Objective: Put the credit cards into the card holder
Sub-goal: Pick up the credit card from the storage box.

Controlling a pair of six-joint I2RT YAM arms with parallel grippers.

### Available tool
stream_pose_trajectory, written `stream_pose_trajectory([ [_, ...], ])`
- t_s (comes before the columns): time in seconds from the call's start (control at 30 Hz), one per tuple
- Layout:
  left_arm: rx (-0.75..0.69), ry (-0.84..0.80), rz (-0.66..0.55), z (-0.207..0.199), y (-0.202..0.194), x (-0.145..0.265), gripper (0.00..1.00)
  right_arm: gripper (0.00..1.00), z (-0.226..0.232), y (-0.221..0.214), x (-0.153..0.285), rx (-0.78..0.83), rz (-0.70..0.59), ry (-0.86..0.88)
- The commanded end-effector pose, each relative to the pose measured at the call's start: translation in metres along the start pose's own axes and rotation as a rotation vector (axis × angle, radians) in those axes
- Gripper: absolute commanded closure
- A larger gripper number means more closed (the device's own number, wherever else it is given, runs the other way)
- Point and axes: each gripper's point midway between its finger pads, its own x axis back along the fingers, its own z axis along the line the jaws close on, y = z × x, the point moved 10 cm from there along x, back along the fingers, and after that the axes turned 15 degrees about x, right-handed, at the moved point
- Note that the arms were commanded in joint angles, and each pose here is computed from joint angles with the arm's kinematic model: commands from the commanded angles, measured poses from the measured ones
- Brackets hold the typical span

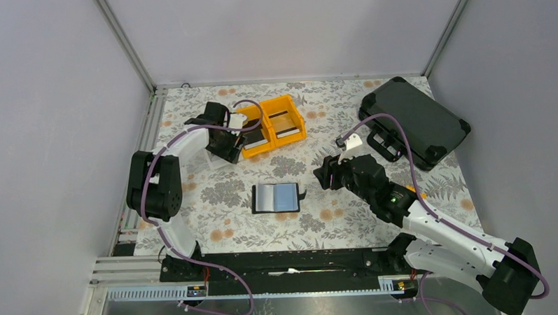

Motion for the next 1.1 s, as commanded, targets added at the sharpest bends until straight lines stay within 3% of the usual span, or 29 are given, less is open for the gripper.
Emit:
stream_pose_trajectory([
  [0.0, -0.002, -0.017, -0.068, -0.003, 0.013, 0.024, 0.37, 0.45, -0.004, 0.006, 0.0, 0.007, -0.038, -0.026],
  [0.2, -0.004, -0.017, -0.074, -0.004, 0.014, 0.028, 0.39, 0.45, -0.004, 0.006, 0.0, 0.008, -0.036, -0.026],
  [0.43, -0.001, 0.01, -0.067, -0.002, 0.014, 0.028, 0.49, 0.45, -0.004, 0.006, 0.001, 0.008, -0.038, -0.023],
  [1.07, 0.002, 0.024, -0.09, -0.002, 0.016, 0.039, 0.56, 0.45, -0.003, 0.006, 0.0, 0.01, -0.036, -0.019],
])
